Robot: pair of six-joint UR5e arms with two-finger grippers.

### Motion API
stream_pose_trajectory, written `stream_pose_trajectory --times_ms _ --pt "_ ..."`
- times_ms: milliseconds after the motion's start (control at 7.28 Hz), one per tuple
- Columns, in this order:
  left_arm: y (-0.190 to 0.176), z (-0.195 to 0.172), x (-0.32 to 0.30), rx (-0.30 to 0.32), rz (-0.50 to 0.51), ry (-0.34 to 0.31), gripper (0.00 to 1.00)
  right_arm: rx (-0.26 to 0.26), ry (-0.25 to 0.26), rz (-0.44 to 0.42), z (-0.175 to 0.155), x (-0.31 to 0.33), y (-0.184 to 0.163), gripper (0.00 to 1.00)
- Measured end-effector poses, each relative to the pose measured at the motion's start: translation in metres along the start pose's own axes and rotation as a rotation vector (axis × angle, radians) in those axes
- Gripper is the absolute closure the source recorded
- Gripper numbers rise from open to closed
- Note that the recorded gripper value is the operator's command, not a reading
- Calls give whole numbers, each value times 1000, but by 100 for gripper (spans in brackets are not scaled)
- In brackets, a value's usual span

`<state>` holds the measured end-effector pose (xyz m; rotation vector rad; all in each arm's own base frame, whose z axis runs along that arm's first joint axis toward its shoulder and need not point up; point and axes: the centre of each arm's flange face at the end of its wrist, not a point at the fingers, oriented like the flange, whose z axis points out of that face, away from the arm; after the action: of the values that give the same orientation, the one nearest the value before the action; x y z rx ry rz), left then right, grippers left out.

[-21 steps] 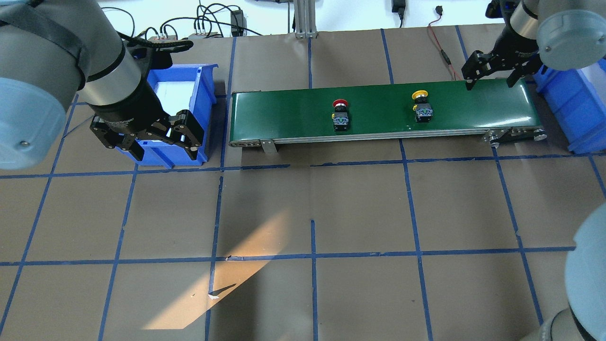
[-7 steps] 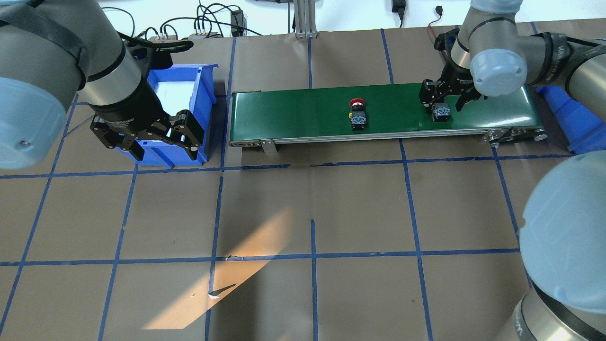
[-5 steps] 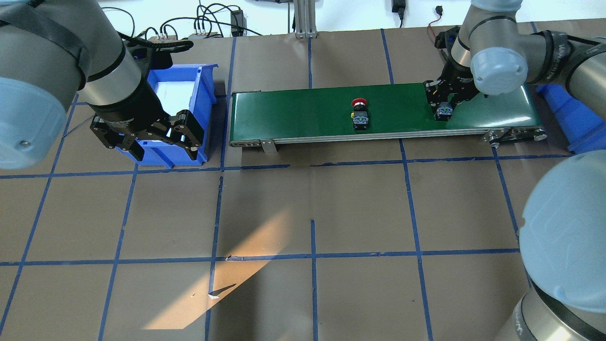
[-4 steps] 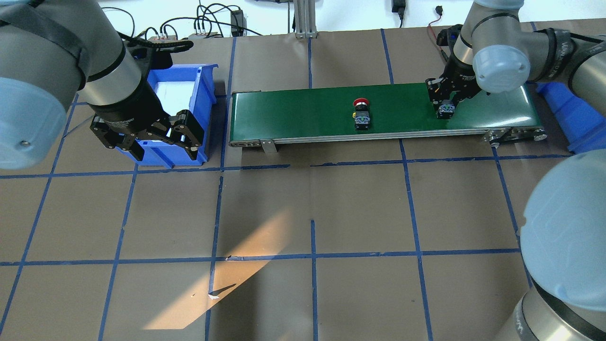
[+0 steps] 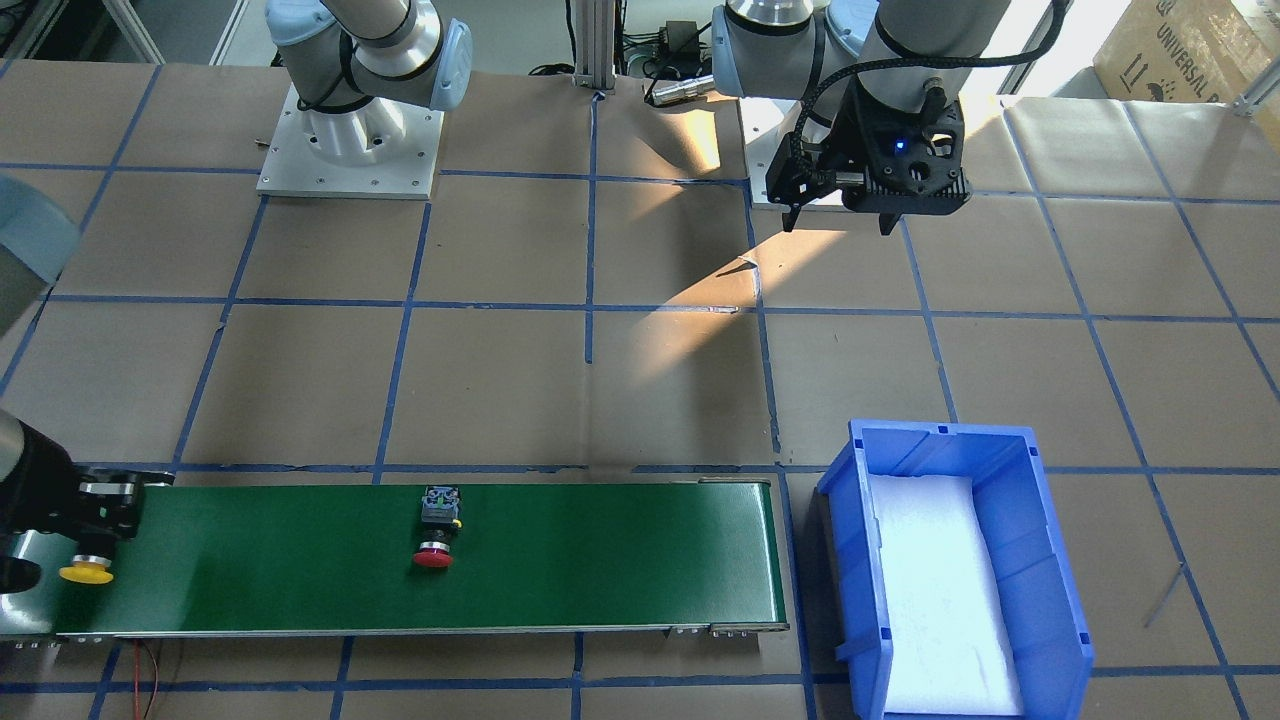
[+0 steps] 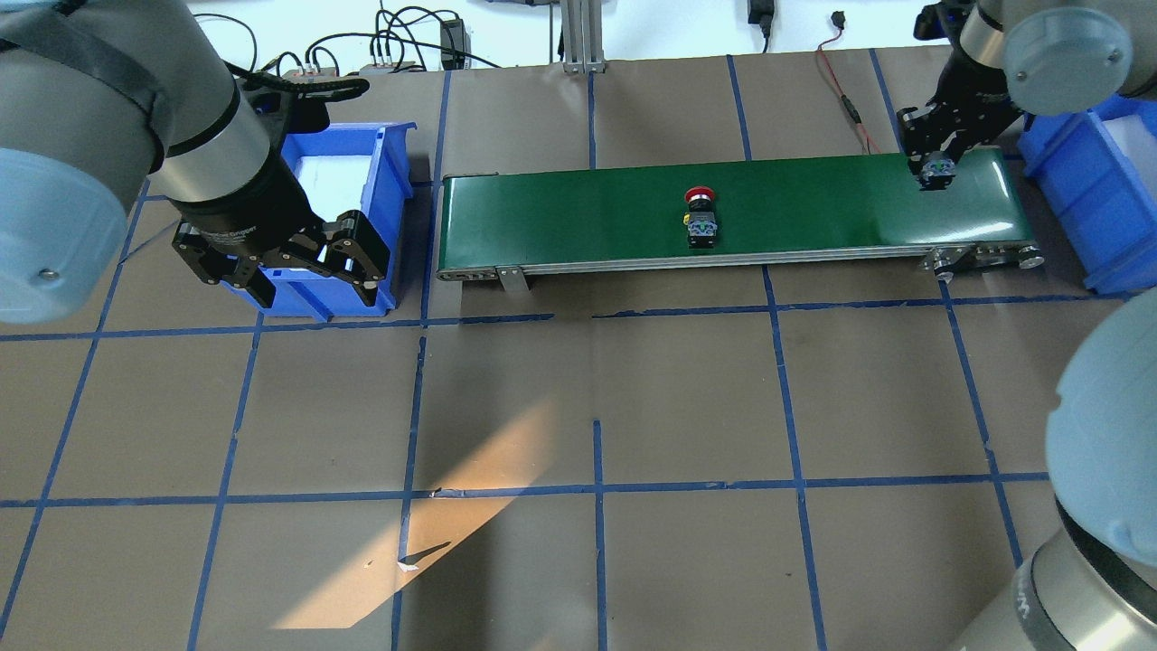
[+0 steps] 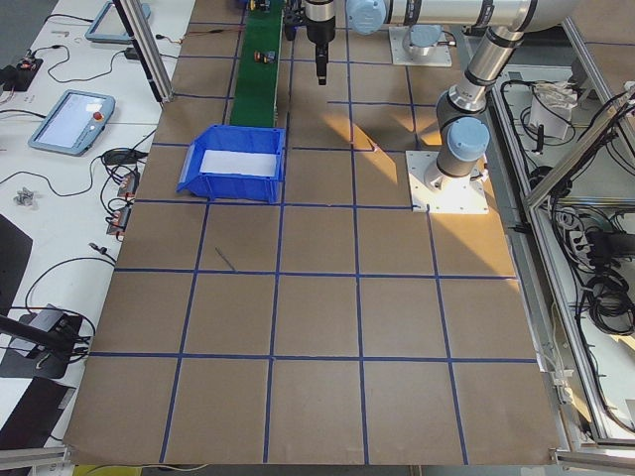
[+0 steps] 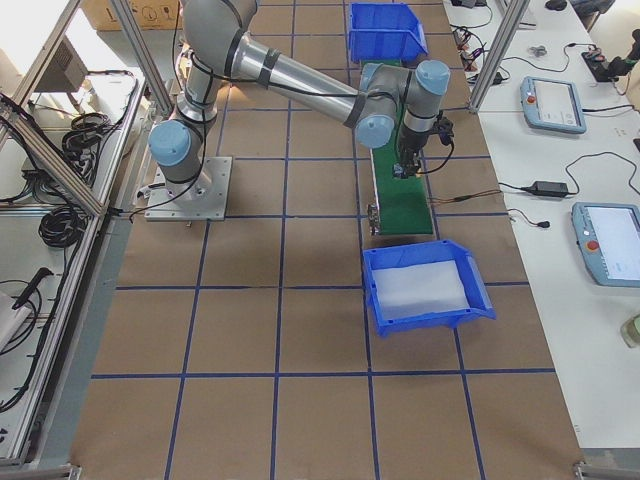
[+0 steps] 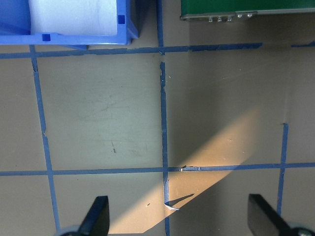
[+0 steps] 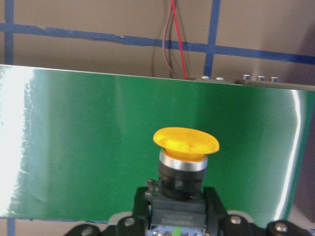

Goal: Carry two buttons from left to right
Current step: 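Carry the yellow button into the far blue bin and release it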

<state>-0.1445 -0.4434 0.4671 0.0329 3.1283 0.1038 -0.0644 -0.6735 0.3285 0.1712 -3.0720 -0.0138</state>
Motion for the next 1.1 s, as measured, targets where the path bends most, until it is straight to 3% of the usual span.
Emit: stream_pose_trajectory --times_ms 687,1099 --pt "0 0 0 -1 0 -1 0 38 7 -112 -28 182 60 93" --pt "0 1 0 -2 0 0 0 66 -37 -182 -6 263 67 92"
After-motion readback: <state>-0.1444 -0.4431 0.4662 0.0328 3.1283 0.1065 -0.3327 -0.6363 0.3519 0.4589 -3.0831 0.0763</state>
